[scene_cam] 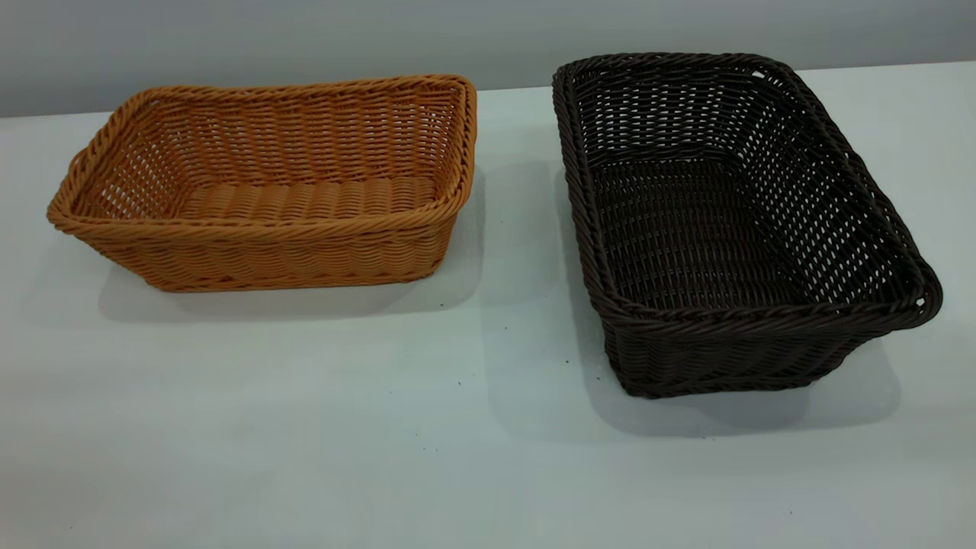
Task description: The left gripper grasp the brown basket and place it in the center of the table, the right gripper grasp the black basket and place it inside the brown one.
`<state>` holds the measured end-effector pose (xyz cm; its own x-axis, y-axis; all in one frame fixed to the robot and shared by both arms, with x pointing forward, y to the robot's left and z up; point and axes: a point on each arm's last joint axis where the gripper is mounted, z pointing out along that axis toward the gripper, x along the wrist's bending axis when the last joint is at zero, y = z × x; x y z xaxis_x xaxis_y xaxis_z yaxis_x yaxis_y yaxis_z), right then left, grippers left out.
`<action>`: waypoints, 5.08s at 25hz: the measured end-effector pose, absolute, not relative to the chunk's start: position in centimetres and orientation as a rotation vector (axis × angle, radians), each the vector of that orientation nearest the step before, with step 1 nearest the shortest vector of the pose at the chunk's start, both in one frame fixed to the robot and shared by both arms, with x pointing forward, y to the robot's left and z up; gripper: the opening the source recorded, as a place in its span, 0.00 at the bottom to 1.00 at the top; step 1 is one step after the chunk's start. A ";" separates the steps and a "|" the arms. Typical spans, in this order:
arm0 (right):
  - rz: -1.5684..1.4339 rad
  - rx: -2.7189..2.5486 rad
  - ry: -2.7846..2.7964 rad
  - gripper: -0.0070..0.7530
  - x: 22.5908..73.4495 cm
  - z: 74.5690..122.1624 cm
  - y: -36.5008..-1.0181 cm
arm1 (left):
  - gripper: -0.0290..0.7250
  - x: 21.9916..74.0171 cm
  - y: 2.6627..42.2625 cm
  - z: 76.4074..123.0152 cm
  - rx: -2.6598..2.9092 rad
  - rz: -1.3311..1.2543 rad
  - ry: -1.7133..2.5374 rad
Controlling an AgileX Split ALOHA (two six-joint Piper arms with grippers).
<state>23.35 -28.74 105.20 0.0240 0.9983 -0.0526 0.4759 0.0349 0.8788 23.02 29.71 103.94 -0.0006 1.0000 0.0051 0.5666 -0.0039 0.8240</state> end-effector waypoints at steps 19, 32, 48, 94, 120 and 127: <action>0.871 1.541 1.555 0.01 23.4 105.2 -28.7 | 0.04 23.3 29.6 104.4 1.593 0.895 1.593; 0.939 1.557 1.563 0.01 23.4 105.2 -28.3 | 0.04 23.4 29.0 104.5 1.568 0.825 1.565; 1.090 1.591 1.666 0.44 24.5 105.6 -27.1 | 0.30 25.4 27.2 106.3 1.597 0.757 1.266; 1.667 2.910 1.075 0.67 41.1 103.6 -26.4 | 0.71 50.3 23.1 96.4 2.595 0.715 0.601; 0.907 3.375 0.611 0.67 44.6 93.2 -17.7 | 0.71 51.3 22.2 93.3 2.761 0.741 0.241; 0.845 3.351 0.484 0.66 45.2 91.5 -18.0 | 0.71 51.4 22.2 92.7 2.774 0.720 0.245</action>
<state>45.23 -17.99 91.55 0.8488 0.1758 0.4987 0.3411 -0.9027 -0.2624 51.39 22.15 92.68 0.8626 0.2273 0.4519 0.0960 -0.9507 0.2950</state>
